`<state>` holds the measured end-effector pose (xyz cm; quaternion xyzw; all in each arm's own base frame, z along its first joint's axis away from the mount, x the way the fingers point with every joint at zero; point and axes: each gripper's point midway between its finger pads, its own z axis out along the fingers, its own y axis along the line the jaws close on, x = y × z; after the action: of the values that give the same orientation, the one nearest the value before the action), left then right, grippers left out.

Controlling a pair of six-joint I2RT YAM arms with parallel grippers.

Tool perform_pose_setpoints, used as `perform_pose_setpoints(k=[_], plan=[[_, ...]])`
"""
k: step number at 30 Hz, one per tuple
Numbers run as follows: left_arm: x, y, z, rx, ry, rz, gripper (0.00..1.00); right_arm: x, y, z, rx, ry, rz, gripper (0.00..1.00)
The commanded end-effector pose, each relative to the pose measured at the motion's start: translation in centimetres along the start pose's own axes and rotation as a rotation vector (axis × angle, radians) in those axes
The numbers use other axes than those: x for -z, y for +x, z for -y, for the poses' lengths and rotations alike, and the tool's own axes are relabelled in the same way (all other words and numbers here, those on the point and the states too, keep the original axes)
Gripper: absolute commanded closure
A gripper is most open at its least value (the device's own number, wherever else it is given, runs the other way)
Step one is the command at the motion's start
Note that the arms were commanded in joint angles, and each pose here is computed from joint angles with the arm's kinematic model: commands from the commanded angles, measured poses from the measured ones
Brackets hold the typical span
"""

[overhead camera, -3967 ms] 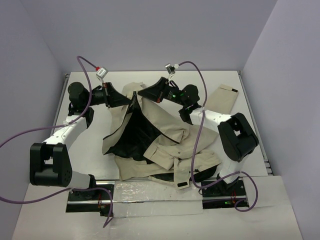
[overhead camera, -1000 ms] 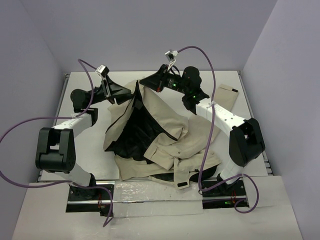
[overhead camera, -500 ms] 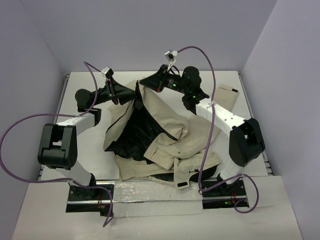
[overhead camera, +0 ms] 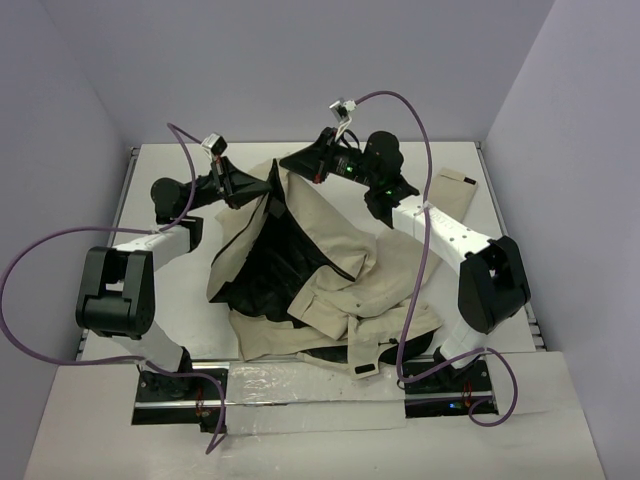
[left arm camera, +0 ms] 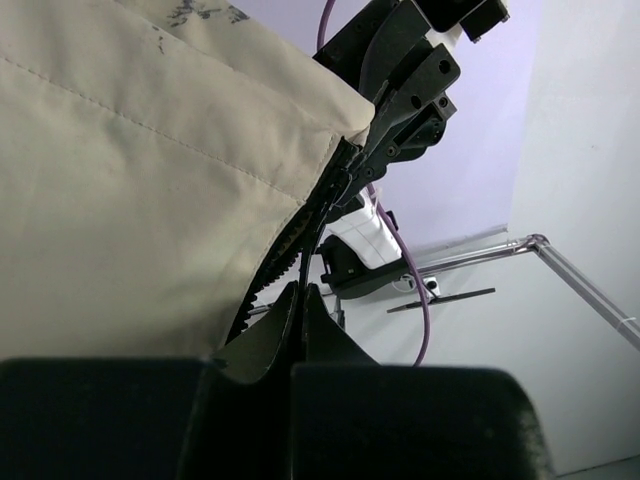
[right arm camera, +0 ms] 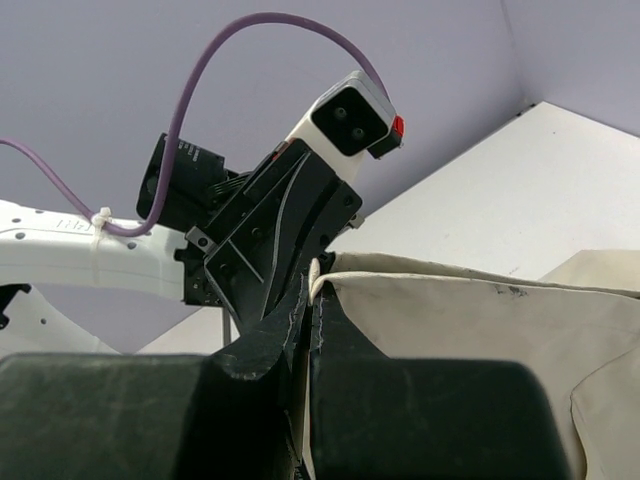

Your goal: Zip up the jacket

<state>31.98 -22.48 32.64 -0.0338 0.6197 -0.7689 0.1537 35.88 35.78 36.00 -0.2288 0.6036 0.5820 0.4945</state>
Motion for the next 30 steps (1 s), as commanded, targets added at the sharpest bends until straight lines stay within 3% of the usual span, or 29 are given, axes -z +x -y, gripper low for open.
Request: perform_pose_setpoints(k=[1, 15, 22, 27, 30], plan=[[-0.4, 1.0, 2.5, -0.202, 0.078, -0.008, 1.00, -0.6, -4.7, -2.6, 0.124, -0.040, 0.104, 1.00], [-1.3, 0.5, -0.5, -0.138, -0.078, 0.075, 1.00, -2.1, -14.6, -1.7, 0.319, 0.343, 0.458, 1.00], [-0.8, 0.6, -3.0, -0.102, -0.170, 0.094, 1.00, -2.8, -22.3, -2.4, 0.422, 0.395, 0.547, 1.00], [-0.6, 0.7, -4.9, -0.094, -0.248, 0.095, 1.00, -2.6, -26.0, -0.3, 0.475, 0.510, 0.585, 1.00], [-1.6, 2.4, -6.8, -0.098, -0.344, 0.022, 1.00, -1.7, -28.5, 0.8, 0.468, 0.543, 0.643, 1.00]])
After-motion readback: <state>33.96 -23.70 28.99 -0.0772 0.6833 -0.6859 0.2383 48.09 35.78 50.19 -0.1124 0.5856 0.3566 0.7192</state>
